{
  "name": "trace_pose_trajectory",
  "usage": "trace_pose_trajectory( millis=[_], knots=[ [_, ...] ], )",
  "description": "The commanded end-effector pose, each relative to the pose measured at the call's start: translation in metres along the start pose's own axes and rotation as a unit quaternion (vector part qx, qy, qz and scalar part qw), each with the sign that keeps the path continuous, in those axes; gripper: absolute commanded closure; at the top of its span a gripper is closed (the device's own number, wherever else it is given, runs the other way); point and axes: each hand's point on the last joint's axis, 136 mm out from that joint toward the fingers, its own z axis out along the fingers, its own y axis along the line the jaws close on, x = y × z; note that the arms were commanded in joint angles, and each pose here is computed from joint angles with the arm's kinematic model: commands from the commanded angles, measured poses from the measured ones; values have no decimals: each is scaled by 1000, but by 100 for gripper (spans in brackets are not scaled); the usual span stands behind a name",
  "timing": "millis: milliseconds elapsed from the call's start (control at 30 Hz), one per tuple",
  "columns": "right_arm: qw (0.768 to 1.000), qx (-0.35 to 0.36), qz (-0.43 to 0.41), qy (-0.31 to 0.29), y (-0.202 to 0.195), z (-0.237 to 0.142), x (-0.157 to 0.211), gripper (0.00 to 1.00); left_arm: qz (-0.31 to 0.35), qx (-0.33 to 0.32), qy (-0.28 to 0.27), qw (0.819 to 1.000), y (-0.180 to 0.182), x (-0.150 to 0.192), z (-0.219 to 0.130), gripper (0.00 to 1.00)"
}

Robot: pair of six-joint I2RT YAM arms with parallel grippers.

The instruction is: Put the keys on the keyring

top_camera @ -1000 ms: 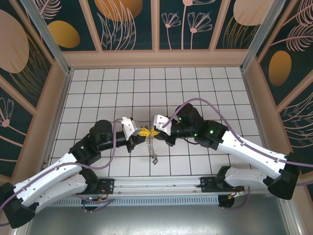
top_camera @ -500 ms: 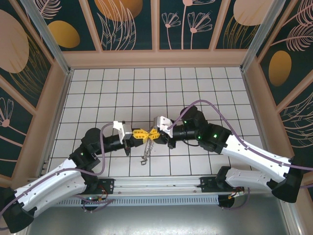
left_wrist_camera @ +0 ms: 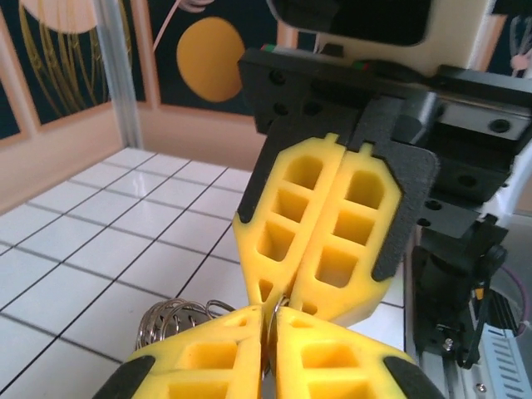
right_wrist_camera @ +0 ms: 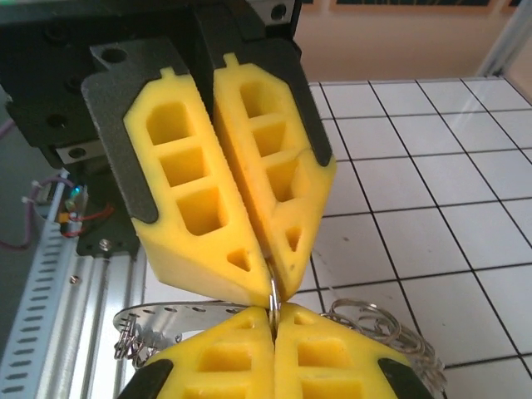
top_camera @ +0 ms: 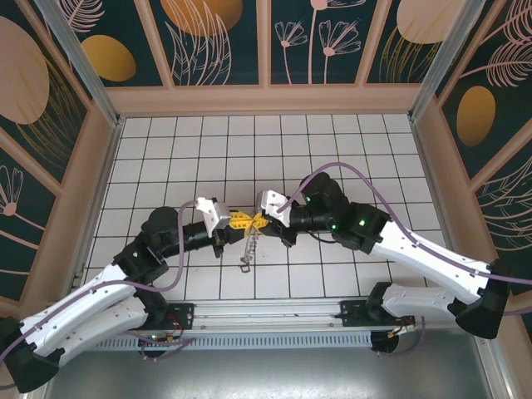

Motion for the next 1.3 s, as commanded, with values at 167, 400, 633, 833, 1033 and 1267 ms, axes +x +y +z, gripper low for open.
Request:
trace_pose_trajectory(
  millis=[167, 400, 633, 833, 1033, 1267],
  knots=[
    [999, -6, -37, 7, -3, 2, -15, 100, 24, 6, 24, 999, 0, -6, 9, 100],
    [999, -11, -28, -28, 5, -7, -21, 100, 18, 46, -90, 995, -20, -42, -7, 100],
    [997, -29, -9, -75, 14, -12, -23, 87, 23, 77, -158, 984, -33, -64, -19, 100],
    [996, -40, -4, -84, 17, -15, -24, 83, 27, 96, -172, 980, -40, -64, -23, 100],
    [995, -48, -3, -91, 18, -16, -26, 98, 24, 106, -180, 978, -44, -60, -26, 100],
    [996, -14, -7, -83, 4, -19, -30, 100, 22, 63, -110, 992, -28, -42, -13, 99]
  ],
)
